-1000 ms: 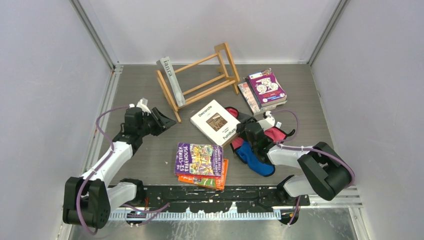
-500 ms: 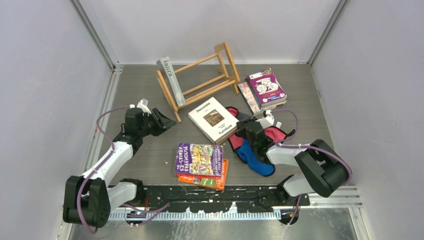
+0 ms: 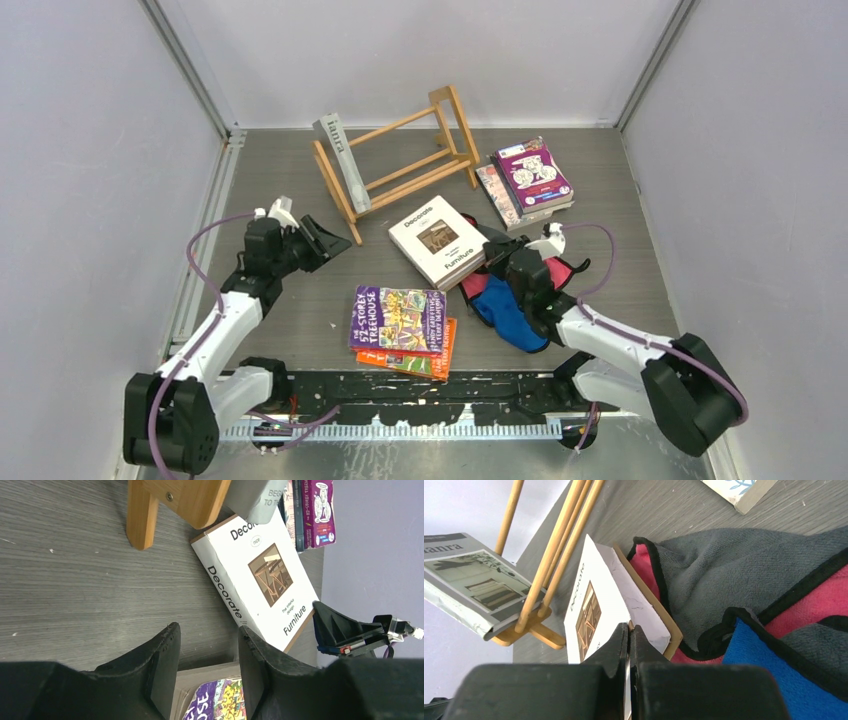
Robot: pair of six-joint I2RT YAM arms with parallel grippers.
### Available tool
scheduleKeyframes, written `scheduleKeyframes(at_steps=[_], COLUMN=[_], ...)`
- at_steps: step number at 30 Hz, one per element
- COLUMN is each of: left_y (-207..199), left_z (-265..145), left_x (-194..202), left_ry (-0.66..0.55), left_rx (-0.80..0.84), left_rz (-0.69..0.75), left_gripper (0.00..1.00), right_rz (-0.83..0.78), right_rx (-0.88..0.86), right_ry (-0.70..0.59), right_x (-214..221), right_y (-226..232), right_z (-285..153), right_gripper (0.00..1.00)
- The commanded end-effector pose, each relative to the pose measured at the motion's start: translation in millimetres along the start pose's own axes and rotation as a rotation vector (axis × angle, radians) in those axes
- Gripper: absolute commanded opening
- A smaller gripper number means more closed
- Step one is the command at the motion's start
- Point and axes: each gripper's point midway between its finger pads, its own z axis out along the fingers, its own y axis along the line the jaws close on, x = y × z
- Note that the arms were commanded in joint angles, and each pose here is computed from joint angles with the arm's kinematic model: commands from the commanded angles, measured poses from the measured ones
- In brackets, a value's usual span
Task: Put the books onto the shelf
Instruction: Pick up the book from the center of the board.
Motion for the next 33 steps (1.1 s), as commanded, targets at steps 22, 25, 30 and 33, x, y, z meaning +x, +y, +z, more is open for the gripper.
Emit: scheduleKeyframes(at_steps=[22, 25, 30, 33], left_y=[-74.1, -78.6, -85.3, -90.1], left_z=[-42.6, -42.4, -40.2, -39.7], left_x=[30.8, 39.7, 53.0, 60.5], left_ry=[0.053, 0.073, 0.092, 0.099], left_rx=[0.236, 0.25, 0.267, 0.269], left_rz=[0.022, 0.016, 0.007, 0.014], left_gripper=[0.5, 0.56, 0.56, 0.56], right_rz=[0.045, 0.069, 0.104, 0.114], right_rx=[-0.026, -0.038, -0.058, -0.061], right_ry=[-0.118, -0.123, -0.116, -0.1], right_x=[-61.5, -66.1, -70.7, -70.3], right_y=[61.0, 69.8, 77.4, 75.8], right_z=[-10.1, -10.8, -18.3, -25.7], right_gripper=[0.01, 0.01, 0.01, 0.01])
